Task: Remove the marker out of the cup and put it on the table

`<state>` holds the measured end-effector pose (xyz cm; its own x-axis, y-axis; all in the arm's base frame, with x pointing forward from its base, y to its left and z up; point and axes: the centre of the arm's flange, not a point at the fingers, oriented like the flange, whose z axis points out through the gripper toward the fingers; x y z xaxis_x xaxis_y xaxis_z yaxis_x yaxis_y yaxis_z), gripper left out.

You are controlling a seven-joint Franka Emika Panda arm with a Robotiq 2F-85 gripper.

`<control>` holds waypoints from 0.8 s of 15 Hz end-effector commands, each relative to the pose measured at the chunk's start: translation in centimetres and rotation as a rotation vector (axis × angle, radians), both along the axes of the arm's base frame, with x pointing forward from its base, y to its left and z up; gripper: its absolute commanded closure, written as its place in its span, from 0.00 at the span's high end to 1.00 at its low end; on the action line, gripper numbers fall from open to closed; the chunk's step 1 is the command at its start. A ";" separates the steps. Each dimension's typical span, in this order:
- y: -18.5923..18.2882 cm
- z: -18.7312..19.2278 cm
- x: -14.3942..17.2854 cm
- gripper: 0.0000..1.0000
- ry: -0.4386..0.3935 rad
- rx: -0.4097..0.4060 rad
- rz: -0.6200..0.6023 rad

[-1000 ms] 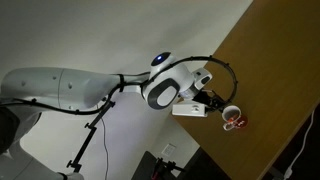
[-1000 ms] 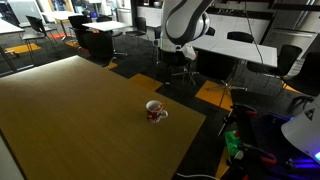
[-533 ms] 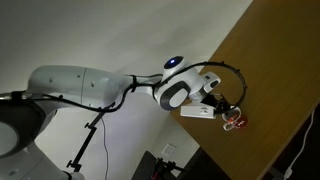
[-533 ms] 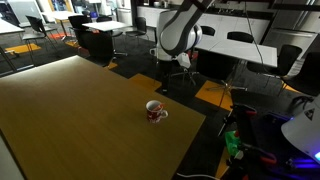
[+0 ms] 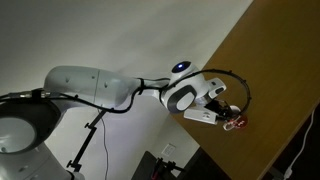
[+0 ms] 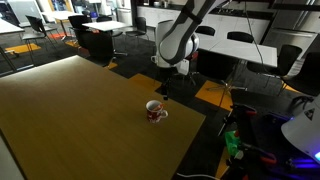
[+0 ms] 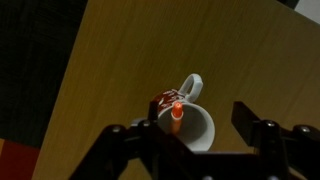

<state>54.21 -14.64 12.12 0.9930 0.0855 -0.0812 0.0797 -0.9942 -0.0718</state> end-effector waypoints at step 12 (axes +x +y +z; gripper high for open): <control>-0.3 -4.5 2.2 0.72 0.027 -0.018 -0.056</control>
<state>55.38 -15.00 8.54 0.9928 0.0465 -0.1100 0.0395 -0.9971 -0.0653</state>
